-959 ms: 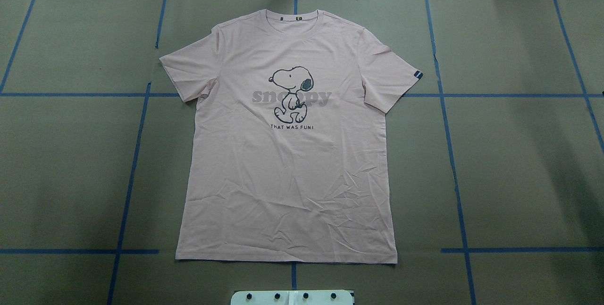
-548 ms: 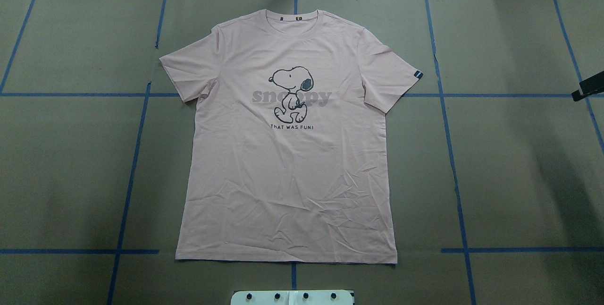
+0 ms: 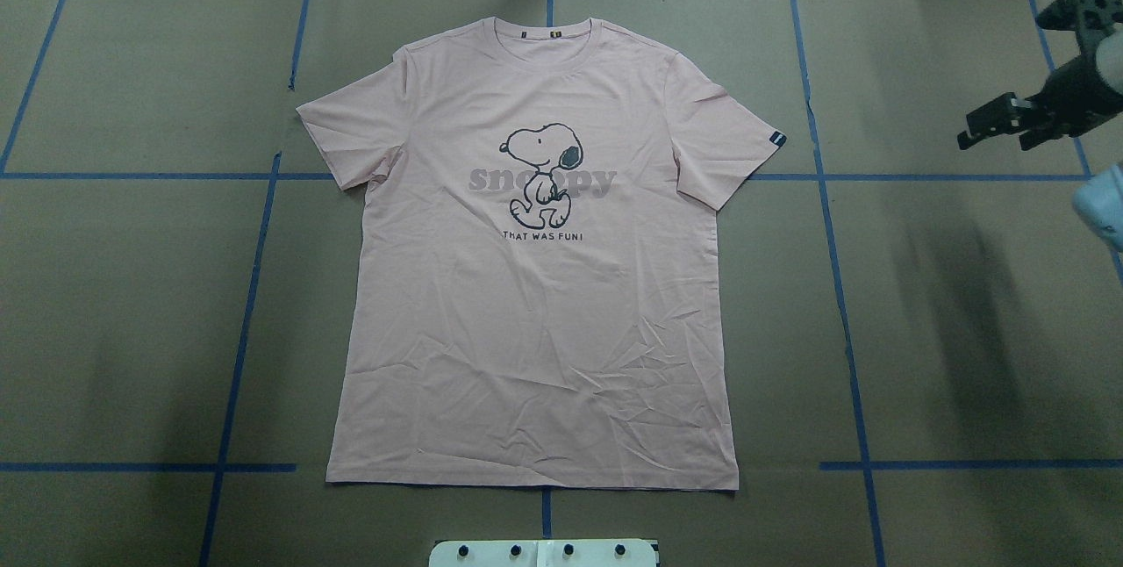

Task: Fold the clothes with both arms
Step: 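Reach the right gripper to the shirt sleeve nearest it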

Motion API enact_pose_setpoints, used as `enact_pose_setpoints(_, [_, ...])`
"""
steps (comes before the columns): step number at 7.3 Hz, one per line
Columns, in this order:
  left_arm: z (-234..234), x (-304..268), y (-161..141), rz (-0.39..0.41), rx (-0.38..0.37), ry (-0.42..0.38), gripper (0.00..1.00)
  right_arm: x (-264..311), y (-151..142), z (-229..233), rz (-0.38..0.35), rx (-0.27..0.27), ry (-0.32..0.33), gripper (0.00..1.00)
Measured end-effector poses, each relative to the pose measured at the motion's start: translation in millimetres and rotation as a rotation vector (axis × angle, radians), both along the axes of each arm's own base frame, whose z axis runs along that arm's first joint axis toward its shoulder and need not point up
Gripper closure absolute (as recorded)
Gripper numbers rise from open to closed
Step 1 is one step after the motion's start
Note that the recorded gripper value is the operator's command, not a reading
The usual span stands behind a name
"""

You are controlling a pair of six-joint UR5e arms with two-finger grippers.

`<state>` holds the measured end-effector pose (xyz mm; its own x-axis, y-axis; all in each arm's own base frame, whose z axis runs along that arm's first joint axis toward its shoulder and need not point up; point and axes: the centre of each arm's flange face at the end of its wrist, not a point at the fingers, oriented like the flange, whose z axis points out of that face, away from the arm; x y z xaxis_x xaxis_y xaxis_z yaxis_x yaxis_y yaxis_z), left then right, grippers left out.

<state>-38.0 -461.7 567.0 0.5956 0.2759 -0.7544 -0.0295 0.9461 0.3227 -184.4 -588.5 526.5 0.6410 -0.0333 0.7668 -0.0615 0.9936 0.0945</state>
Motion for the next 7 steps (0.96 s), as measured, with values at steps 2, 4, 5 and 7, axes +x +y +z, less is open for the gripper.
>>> enact_pose_setpoints(2, [0.3,0.1,0.2,0.001,0.005,0.001,0.0,-101.3,-30.1,-73.0,0.115,-0.035,0.012,0.06])
enact_pose_setpoints(4, [-0.2,0.2,0.2,0.002,0.007,0.002,0.0,-169.3,-39.7,-97.6,0.216,-0.069,-0.007,0.14])
enact_pose_setpoints(5, [-1.2,0.2,0.3,0.002,0.009,0.003,0.0,-188.6,-42.6,-92.7,0.255,-0.093,-0.018,0.19])
enact_pose_setpoints(7, [-2.4,0.3,0.0,0.002,0.01,0.003,0.0,-205.0,-42.8,-83.8,0.282,-0.116,-0.017,0.31])
